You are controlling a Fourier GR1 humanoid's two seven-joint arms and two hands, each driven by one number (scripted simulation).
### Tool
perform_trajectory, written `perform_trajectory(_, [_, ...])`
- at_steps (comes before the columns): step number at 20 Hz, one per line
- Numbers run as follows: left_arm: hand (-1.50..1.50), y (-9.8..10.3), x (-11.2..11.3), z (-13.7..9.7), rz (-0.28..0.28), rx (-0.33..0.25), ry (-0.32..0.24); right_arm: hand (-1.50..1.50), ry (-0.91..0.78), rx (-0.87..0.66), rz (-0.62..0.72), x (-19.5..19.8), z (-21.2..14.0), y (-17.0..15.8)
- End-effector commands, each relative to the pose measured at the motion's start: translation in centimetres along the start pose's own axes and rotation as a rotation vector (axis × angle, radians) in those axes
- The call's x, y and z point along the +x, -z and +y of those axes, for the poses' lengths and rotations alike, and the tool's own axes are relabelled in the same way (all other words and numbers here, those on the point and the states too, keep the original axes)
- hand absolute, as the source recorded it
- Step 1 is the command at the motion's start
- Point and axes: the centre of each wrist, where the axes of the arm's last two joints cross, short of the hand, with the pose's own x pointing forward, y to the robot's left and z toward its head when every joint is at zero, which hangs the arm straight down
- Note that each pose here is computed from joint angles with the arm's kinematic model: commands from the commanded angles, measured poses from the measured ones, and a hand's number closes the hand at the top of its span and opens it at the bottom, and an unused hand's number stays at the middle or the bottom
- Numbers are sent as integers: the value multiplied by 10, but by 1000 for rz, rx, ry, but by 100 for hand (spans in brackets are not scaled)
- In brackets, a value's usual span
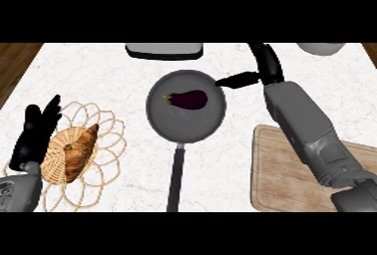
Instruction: Pick the eggplant from the cutting board and place it in the pan
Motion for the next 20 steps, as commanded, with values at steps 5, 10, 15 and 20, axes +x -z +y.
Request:
perform_trajectory(5, [0, -1, -1, -5, 4, 13, -8, -150, 15, 45, -6, -15, -136, -21])
perform_trajectory(10, [0, -11, -6, 3, 0, 9, 16, -150, -3, 43, -9, -31, -171, -43])
perform_trajectory(15, [0, -6, -4, 12, 3, -12, 14, -150, -8, 80, -20, -22, -212, -53])
perform_trajectory(20, [0, 5, 3, 0, -15, 4, -8, -150, -36, 86, -26, -18, -253, -72])
